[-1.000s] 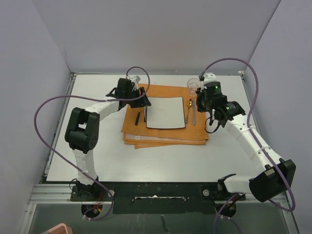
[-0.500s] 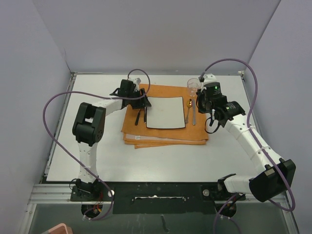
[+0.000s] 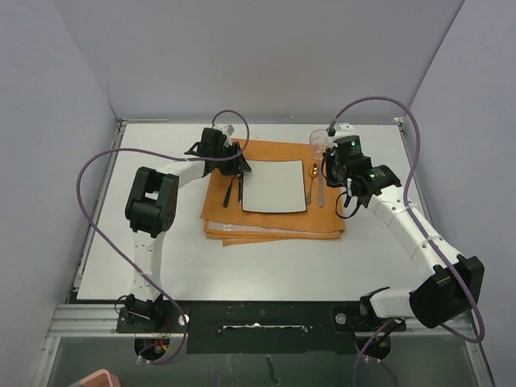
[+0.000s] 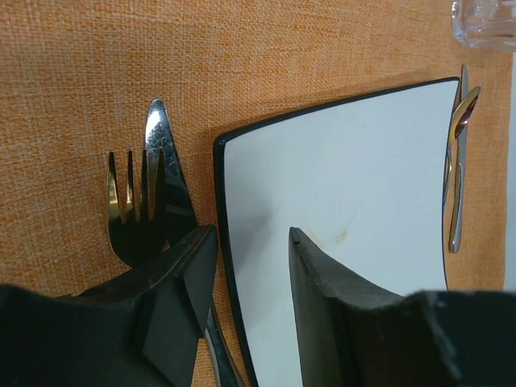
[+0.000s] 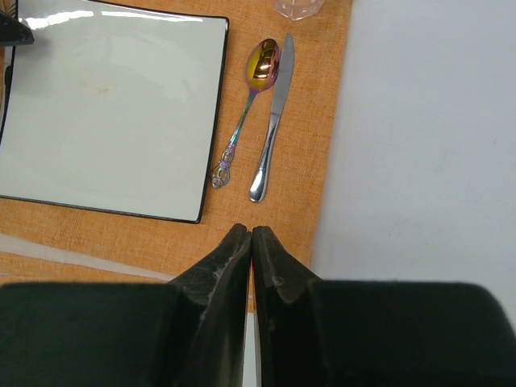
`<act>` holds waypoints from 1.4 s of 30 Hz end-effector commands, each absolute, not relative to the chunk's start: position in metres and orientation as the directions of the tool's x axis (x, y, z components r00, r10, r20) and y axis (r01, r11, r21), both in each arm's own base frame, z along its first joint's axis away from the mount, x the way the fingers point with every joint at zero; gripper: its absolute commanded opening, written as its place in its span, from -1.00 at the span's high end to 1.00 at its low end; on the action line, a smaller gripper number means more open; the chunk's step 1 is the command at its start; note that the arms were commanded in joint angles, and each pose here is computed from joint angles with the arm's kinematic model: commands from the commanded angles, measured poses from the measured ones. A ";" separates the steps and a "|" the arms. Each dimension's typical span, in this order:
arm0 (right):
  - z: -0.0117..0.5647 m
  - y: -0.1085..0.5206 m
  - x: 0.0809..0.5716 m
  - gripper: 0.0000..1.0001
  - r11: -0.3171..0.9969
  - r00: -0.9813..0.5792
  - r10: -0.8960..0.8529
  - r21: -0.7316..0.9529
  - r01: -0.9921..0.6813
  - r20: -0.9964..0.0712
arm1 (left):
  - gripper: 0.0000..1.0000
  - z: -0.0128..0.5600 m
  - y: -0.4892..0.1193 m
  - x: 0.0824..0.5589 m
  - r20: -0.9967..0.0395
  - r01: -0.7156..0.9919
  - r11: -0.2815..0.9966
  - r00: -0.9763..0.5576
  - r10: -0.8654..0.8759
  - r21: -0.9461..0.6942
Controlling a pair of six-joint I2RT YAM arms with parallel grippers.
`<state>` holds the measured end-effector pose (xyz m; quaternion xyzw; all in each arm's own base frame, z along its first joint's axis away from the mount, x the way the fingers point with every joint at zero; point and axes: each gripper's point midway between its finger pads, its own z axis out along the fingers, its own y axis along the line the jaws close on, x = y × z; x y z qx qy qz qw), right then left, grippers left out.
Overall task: Set the dinner table for one person
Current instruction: Adjust the plate on the napkin.
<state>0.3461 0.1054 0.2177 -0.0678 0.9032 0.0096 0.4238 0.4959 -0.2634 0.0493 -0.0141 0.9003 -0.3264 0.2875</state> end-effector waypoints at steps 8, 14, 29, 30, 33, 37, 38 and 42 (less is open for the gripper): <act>0.244 0.106 0.355 0.87 0.994 -0.566 -0.089 -0.039 -0.100 -0.819 | 0.26 0.056 -0.279 0.518 -0.534 0.195 0.743 -0.809 -0.247 -0.640; 0.240 0.103 0.353 0.87 0.994 -0.571 -0.093 -0.046 -0.095 -0.816 | 0.27 0.060 -0.286 0.520 -0.538 0.208 0.736 -0.807 -0.243 -0.644; 0.236 0.105 0.357 0.88 0.994 -0.579 -0.095 -0.048 -0.095 -0.810 | 0.30 0.064 -0.295 0.525 -0.546 0.228 0.733 -0.806 -0.227 -0.641; 0.236 0.105 0.357 0.88 0.994 -0.579 -0.095 -0.047 -0.097 -0.810 | 0.30 0.064 -0.295 0.524 -0.547 0.231 0.734 -0.807 -0.223 -0.639; 0.235 0.105 0.357 0.86 0.994 -0.582 -0.096 -0.047 -0.098 -0.807 | 0.26 0.068 -0.293 0.521 -0.553 0.239 0.738 -0.806 -0.211 -0.630; 0.227 0.109 0.355 0.54 0.993 -0.599 -0.097 -0.034 -0.115 -0.795 | -0.14 0.089 -0.284 0.513 -0.610 0.284 0.770 -0.774 -0.168 -0.572; 0.225 0.110 0.355 0.35 0.993 -0.607 -0.092 -0.028 -0.114 -0.790 | -0.20 0.095 -0.279 0.510 -0.628 0.292 0.786 -0.764 -0.151 -0.545; 0.207 0.111 0.352 -0.01 0.997 -0.667 -0.048 0.000 -0.071 -0.744 | -0.30 0.134 -0.248 0.496 -0.706 0.289 0.863 -0.701 -0.104 -0.415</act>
